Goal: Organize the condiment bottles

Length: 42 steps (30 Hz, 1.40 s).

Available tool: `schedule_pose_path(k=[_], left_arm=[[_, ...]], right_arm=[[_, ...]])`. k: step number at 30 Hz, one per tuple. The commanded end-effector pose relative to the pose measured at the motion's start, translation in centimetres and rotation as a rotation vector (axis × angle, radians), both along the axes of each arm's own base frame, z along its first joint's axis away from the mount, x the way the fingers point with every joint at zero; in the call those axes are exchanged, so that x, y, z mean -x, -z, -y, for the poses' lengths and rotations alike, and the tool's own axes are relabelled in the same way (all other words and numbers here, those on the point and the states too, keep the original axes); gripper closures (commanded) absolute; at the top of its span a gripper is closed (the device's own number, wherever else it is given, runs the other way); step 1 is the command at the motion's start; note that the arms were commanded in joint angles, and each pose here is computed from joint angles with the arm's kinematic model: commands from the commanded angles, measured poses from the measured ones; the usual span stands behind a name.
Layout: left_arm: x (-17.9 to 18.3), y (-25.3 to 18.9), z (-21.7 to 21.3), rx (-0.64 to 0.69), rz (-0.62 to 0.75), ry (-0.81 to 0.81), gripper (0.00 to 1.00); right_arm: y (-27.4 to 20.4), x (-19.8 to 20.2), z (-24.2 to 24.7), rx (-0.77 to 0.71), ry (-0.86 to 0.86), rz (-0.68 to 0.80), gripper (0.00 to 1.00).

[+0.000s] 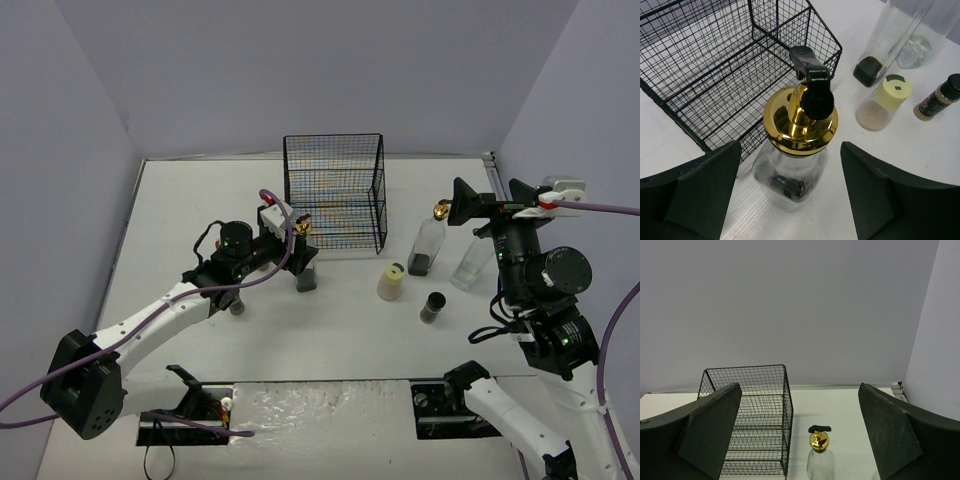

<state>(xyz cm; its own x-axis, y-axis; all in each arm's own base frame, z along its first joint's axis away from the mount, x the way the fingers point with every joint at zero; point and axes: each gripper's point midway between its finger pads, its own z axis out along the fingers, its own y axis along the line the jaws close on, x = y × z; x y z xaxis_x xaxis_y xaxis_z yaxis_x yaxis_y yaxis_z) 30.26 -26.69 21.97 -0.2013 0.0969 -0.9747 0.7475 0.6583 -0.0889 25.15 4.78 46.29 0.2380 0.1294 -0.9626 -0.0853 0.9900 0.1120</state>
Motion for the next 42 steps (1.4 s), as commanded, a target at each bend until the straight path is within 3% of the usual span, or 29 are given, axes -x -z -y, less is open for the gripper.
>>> schedule_pose_path(k=[1,17,31,42], left_arm=[[-1.0,-5.8,0.8,0.114,0.134,0.002,0.24],[-0.8,-7.0,0.9,0.17,0.142,-0.062,0.24],[-1.1,-7.1,-1.1,0.212,0.079,-0.311,0.23],[-0.7,-6.4,0.5,0.189,0.052,-0.422,0.23]], right_arm=[[-1.4,-0.5,-0.3,-0.011,0.003,0.053,0.0],[-1.0,-0.7,-0.6,-0.003,-0.005,0.038,0.0],[-0.8,-0.6,-0.5,-0.003,-0.003,0.036,0.0],[-0.9,-0.2,-0.2,-0.008,0.006,0.042,0.0]])
